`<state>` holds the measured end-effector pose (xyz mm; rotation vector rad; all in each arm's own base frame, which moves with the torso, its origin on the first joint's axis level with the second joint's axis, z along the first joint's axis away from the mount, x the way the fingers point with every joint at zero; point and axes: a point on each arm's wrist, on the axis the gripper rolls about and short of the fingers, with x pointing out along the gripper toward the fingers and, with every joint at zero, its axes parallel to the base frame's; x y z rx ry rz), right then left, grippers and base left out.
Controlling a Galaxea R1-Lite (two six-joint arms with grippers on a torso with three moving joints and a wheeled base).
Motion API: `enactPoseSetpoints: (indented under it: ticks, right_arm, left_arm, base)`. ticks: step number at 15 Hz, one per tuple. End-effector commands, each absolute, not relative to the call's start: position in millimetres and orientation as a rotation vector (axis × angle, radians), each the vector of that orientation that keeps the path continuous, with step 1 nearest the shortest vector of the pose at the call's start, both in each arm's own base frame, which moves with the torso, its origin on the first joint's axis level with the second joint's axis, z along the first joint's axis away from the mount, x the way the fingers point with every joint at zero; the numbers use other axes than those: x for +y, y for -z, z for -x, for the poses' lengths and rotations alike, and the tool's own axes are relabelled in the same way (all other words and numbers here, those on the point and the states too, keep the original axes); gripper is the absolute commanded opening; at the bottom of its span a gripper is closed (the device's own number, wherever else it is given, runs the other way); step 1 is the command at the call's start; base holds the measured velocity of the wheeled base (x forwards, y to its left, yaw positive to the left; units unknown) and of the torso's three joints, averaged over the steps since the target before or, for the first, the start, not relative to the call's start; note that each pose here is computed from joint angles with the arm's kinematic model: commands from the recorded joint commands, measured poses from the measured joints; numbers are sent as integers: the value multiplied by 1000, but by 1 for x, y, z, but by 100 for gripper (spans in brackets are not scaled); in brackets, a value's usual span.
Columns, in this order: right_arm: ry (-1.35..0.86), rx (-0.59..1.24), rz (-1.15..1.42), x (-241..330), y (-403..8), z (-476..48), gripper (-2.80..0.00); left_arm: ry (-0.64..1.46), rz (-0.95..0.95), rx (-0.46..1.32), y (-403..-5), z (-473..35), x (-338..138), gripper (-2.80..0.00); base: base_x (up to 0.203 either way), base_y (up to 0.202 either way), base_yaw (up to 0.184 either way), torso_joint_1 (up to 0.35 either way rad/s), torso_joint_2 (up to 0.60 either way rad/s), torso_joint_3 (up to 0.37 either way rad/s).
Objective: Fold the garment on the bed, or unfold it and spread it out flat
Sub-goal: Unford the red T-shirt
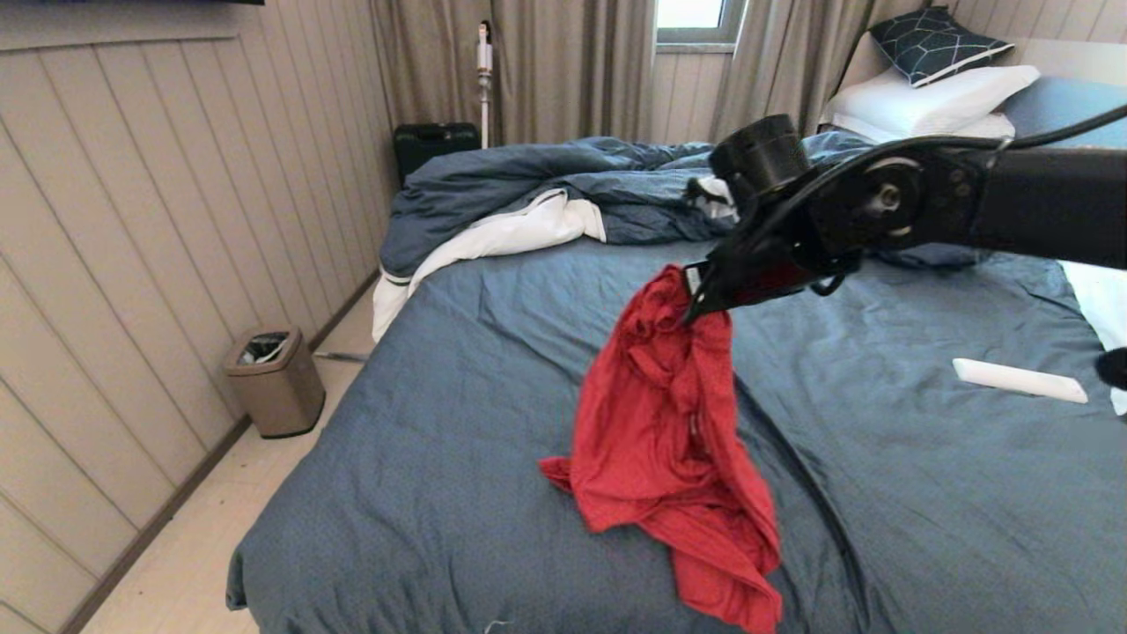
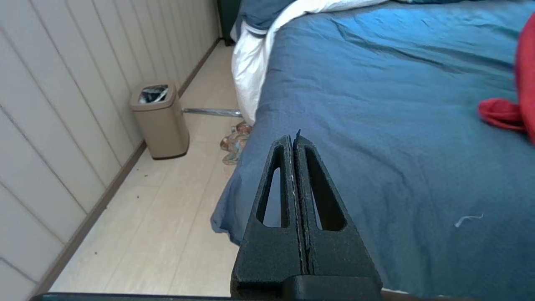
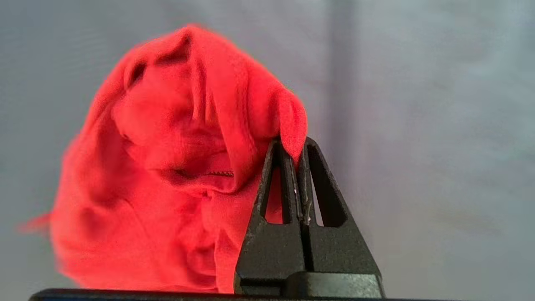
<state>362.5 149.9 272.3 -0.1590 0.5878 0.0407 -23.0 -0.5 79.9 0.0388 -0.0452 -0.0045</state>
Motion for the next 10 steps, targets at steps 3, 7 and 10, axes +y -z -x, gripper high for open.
enactPoseSetpoints:
  ticks: [3,7,10]
  right_arm:
    - [101,583,116,77,-287,-365,-280]
    - [234,668,53,-7,-269,-373,-280]
    - [296,772,-2,-68,-238,-370,-280]
  left_arm:
    - [4,-37,-45,-80,23,-1,-280]
    - [4,-37,-45,-80,23,-1,-280]
    - [4,-37,-45,-80,23,-1,-280]
  base:
    - [0,0,0,0,0,0]
    - [0,0,0,0,0,0]
    - [0,0,0,0,0,0]
